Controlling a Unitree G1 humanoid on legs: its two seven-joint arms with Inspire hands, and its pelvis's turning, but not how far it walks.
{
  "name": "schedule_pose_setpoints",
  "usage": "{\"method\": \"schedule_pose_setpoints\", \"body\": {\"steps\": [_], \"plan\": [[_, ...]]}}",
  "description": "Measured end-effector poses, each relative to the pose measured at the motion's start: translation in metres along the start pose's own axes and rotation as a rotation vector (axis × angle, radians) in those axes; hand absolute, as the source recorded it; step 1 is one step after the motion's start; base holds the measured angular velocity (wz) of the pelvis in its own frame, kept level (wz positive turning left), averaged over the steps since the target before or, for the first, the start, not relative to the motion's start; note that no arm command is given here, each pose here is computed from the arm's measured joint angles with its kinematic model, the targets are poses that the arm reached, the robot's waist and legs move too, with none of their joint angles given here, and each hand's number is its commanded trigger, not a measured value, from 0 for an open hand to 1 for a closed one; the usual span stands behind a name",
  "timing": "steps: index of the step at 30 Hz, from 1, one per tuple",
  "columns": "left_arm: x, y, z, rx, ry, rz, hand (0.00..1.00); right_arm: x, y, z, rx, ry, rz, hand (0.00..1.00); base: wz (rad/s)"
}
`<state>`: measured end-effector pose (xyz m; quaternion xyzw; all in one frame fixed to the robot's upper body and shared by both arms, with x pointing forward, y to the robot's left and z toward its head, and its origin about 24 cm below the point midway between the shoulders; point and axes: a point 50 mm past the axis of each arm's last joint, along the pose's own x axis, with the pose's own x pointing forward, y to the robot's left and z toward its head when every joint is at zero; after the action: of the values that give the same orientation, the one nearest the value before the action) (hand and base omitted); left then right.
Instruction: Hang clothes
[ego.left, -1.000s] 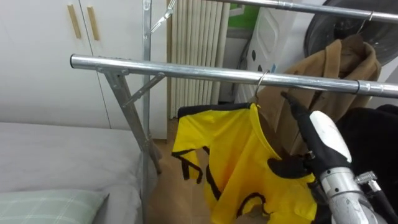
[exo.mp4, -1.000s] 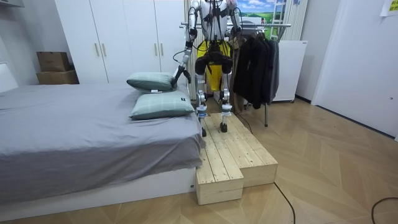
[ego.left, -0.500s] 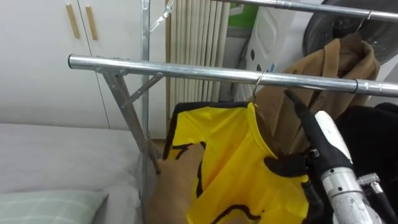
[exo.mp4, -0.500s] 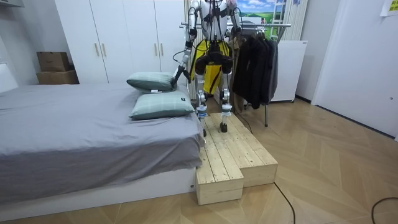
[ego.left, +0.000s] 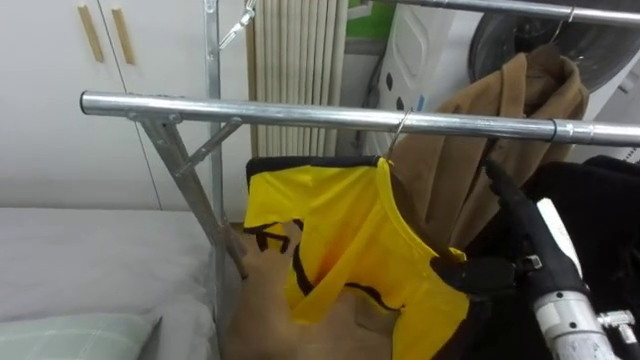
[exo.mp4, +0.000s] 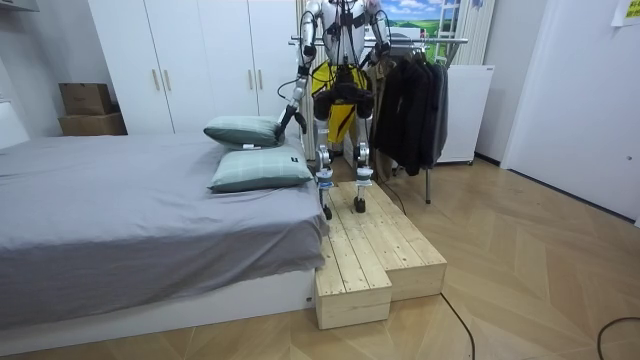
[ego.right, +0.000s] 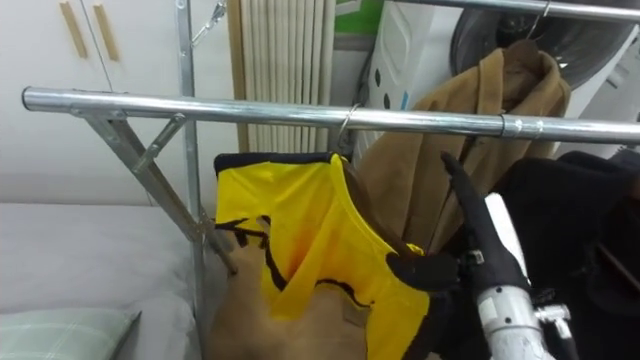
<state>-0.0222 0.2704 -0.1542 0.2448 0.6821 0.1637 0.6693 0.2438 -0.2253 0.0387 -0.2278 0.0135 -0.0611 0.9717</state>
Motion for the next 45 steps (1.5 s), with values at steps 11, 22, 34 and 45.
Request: {"method": "schedule_pose_setpoints", "body": {"steps": [11,22,34,45], "plan": [[-0.001,-0.003,-0.01,-0.035,0.04,-0.009,0.0,-0.058,-0.011,-0.097,-0.009,0.451,-0.024,0.0,-0.04],[-0.001,-0.002,-0.012,-0.048,0.048,-0.024,0.0,-0.105,0.015,-0.145,0.093,0.722,0.117,0.0,0.01],[-0.001,-0.005,-0.013,-0.026,0.054,-0.022,0.0,-0.161,0.051,-0.179,0.285,0.989,0.231,0.0,0.03],[-0.002,-0.014,-0.014,-0.019,0.059,-0.037,0.0,-0.198,0.064,-0.194,0.557,1.175,0.082,0.0,0.0]]}}
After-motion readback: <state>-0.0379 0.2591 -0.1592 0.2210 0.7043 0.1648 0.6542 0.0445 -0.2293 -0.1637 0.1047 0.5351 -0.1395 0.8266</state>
